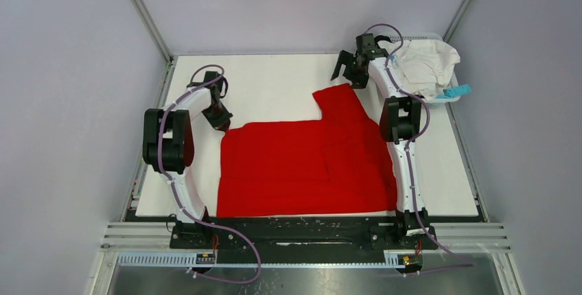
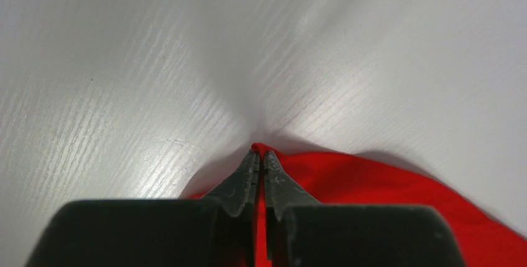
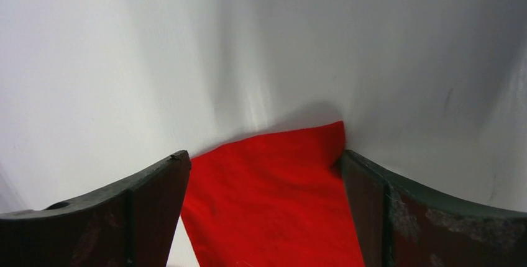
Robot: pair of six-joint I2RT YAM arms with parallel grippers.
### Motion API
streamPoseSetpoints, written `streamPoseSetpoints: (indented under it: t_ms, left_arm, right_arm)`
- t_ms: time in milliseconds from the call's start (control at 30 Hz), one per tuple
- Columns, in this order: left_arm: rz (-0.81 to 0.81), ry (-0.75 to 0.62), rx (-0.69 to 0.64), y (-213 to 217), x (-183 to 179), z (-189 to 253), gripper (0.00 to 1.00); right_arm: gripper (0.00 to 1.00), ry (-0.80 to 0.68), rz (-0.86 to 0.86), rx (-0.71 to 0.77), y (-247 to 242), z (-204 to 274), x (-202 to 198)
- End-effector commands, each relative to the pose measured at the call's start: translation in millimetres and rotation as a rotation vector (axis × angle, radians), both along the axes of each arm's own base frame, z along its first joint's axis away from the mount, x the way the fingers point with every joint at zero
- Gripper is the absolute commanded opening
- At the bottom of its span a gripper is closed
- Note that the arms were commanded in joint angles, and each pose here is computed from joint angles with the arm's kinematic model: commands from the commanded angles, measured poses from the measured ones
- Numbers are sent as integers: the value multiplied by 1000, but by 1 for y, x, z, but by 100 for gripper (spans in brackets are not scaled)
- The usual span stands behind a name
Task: Fold and stack the t-shirts
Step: Grab the side of the flattened tshirt furthest away from the robot with both arms, then fold the other side of the tshirt into a rectangle
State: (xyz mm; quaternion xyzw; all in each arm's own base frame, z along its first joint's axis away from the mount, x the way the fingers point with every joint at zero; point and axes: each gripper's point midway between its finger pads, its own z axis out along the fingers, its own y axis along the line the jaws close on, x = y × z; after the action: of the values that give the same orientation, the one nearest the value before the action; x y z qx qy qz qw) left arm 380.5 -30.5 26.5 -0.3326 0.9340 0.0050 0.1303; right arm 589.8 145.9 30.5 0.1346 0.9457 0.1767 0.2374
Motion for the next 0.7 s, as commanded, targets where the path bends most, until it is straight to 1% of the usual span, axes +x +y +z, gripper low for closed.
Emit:
streamPoseSetpoints:
  t_ms: [0, 33, 133, 267, 333, 433, 467, 500, 533, 567, 667]
  left_arm:
    - [-15, -52, -17, -4, 2, 20, 0]
    - [-15, -55, -16, -4, 2, 21, 0]
    - [-17, -56, -13, -3, 1, 24, 0]
    - [-15, -61, -4, -1, -1, 27, 0]
    - [-13, -61, -1, -1, -1, 28, 0]
    - [-16, -63, 4, 0, -1, 28, 0]
    - [-18, -62, 6, 0, -1, 28, 0]
    - [-19, -63, 7, 0, -1, 28, 0]
    - [-22, -64, 6, 0, 0, 29, 0]
    - [-23, -66, 4, 0, 1, 29, 0]
    - [-29, -78, -2, -2, 4, 33, 0]
  right_arm:
    - [99, 58, 135, 15, 27, 0, -27]
    - [97, 56, 148, 1, 28, 0, -28]
    - [84, 64, 132, -71, 20, -2, -30]
    - [52, 86, 91, -151, 6, -5, -34]
    - [39, 87, 82, -169, 3, -6, -34]
    - [27, 91, 79, -177, 1, -6, -34]
    - [21, 90, 83, -176, 2, -6, -34]
    - [12, 89, 87, -174, 3, -6, -34]
    - [2, 88, 88, -172, 2, -5, -33]
    - [0, 83, 94, -170, 3, -4, -33]
    - [0, 35, 128, -158, 8, 10, -26]
